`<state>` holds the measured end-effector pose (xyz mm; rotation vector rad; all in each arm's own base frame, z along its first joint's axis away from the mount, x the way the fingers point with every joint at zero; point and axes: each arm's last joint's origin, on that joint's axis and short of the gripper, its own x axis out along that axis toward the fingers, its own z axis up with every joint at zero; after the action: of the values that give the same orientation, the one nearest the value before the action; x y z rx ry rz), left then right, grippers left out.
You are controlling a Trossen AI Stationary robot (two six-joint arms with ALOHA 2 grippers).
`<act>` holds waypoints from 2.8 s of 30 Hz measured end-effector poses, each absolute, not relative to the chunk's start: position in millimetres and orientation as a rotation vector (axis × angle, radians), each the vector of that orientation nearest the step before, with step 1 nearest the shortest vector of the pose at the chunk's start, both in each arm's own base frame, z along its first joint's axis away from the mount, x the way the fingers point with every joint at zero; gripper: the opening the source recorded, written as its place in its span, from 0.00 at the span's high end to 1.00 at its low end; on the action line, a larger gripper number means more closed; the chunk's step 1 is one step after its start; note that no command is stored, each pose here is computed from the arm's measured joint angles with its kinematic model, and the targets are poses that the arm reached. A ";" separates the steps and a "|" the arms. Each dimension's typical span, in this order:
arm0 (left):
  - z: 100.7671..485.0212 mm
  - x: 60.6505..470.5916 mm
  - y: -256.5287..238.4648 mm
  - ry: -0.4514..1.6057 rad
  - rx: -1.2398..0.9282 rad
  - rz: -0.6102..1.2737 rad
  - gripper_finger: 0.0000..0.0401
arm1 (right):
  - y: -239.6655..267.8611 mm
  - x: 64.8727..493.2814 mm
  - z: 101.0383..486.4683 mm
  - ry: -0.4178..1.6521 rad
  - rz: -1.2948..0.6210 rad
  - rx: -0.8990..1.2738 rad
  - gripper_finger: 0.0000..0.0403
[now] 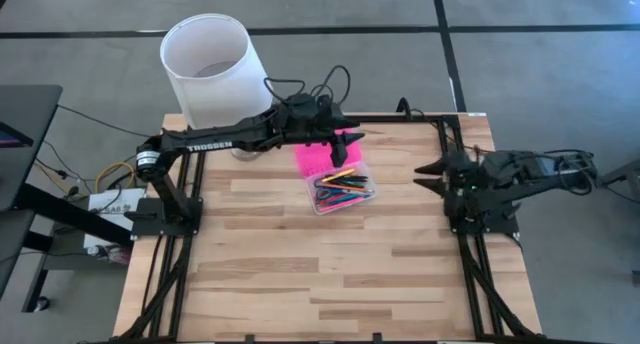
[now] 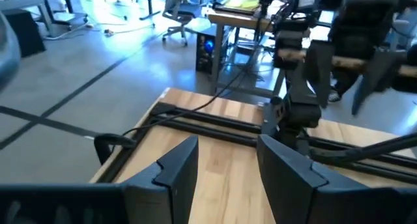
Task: Pick & place school supplies into a supply box
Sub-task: Close the pink supply box
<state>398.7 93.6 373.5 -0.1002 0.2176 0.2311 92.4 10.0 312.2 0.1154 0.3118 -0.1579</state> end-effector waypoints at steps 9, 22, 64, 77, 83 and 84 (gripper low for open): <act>371.7 401.1 81.0 0.245 -0.015 0.145 0.62 | 4.7 66.5 314.3 0.253 -0.127 0.135 0.69; 366.3 389.3 72.3 0.373 0.071 -0.101 0.62 | 2.8 51.3 302.6 0.248 -0.082 0.104 0.69; 308.4 202.2 7.5 -0.033 0.050 0.213 0.62 | 5.0 49.8 254.7 0.066 0.029 0.145 0.69; 266.9 148.0 5.1 -0.079 0.019 0.239 0.62 | 6.7 56.6 245.6 0.070 0.059 0.174 0.69; 247.6 132.3 5.1 -0.096 0.019 0.233 0.62 | 9.7 68.4 232.1 0.027 0.095 0.182 0.69; 244.5 129.5 5.1 -0.102 0.022 0.231 0.62 | 9.8 68.9 232.1 0.018 0.096 0.181 0.69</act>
<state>129.5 5.1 244.5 0.0215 -0.1022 0.2313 68.9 9.8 232.1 0.1805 0.0183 0.0958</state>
